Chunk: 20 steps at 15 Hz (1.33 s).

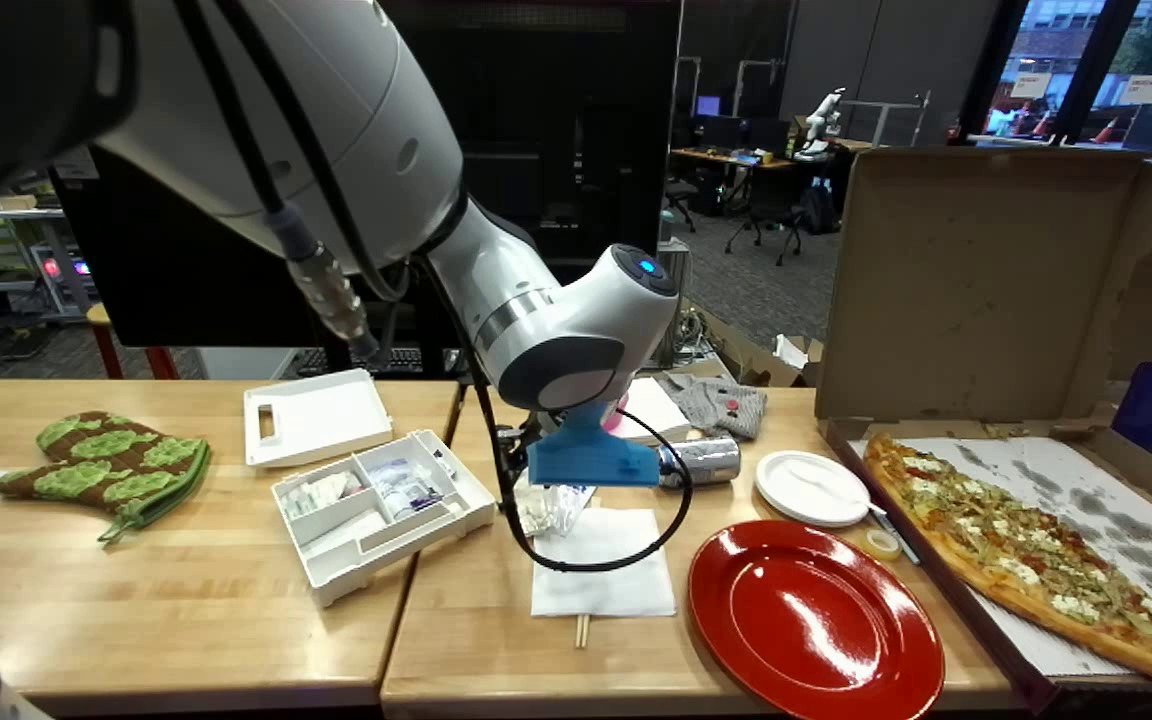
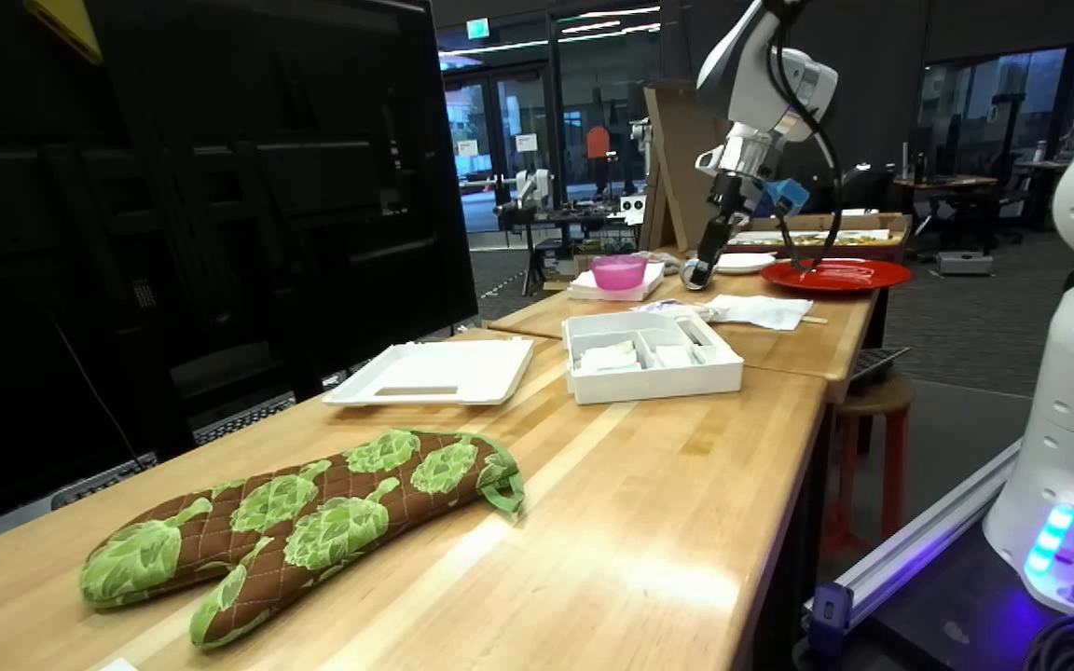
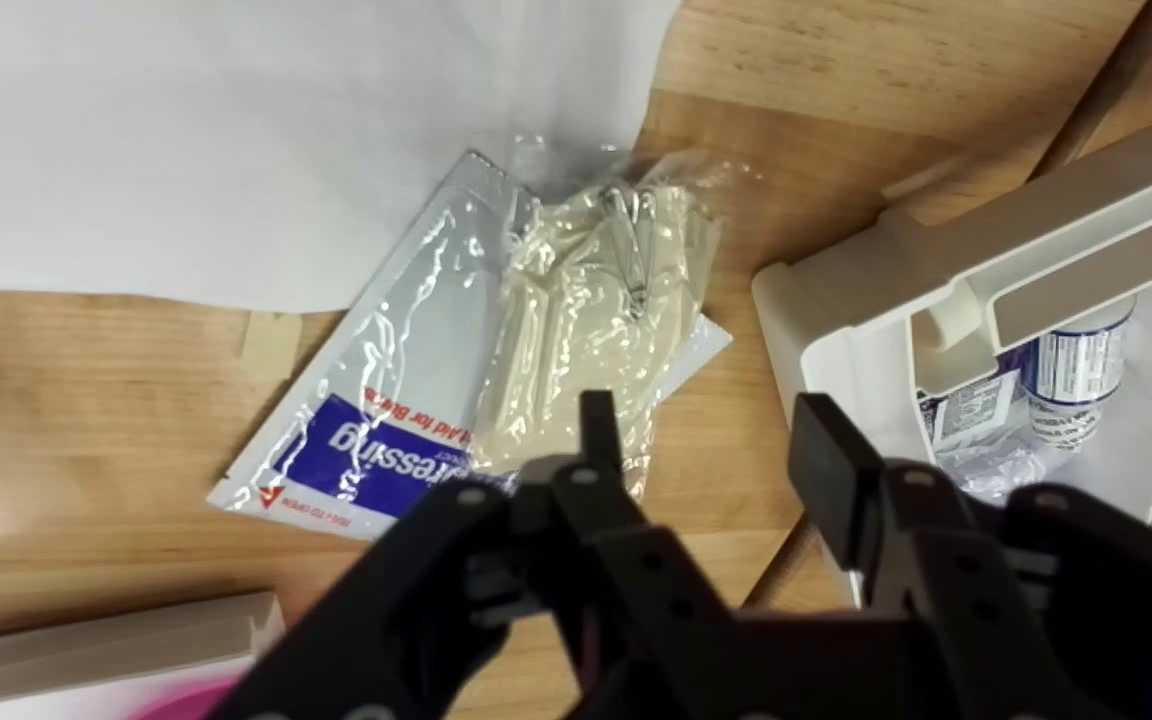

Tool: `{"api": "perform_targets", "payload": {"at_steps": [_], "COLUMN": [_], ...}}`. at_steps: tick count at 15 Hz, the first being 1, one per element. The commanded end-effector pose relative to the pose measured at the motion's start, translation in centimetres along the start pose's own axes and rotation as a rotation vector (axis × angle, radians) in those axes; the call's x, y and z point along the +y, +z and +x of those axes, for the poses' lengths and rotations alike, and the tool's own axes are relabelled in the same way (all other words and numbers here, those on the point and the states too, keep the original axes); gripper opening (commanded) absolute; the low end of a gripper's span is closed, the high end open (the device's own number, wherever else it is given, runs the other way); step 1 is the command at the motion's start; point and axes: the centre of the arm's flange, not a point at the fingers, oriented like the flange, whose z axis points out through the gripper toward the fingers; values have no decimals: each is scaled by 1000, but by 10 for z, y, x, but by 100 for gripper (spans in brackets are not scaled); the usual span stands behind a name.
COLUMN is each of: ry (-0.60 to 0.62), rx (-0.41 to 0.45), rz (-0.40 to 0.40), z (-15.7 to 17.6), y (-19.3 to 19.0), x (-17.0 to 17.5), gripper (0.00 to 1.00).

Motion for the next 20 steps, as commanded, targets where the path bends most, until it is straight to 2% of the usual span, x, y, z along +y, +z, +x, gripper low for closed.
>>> {"api": "perform_targets", "payload": {"at_steps": [1, 3, 5, 12, 17, 20], "ry": [-67, -117, -170, -387, -534, -624], "rx": [15, -8, -34, -125, -205, -286], "rz": [12, 16, 23, -41, -74, -74], "z": [1, 3, 5, 3, 2, 4], "y": [-2, 0, 4, -13, -44, -53], "x": [-19, -35, -53, -112, -122, -120], "gripper": [80, 94, 100, 100, 100, 100]}}
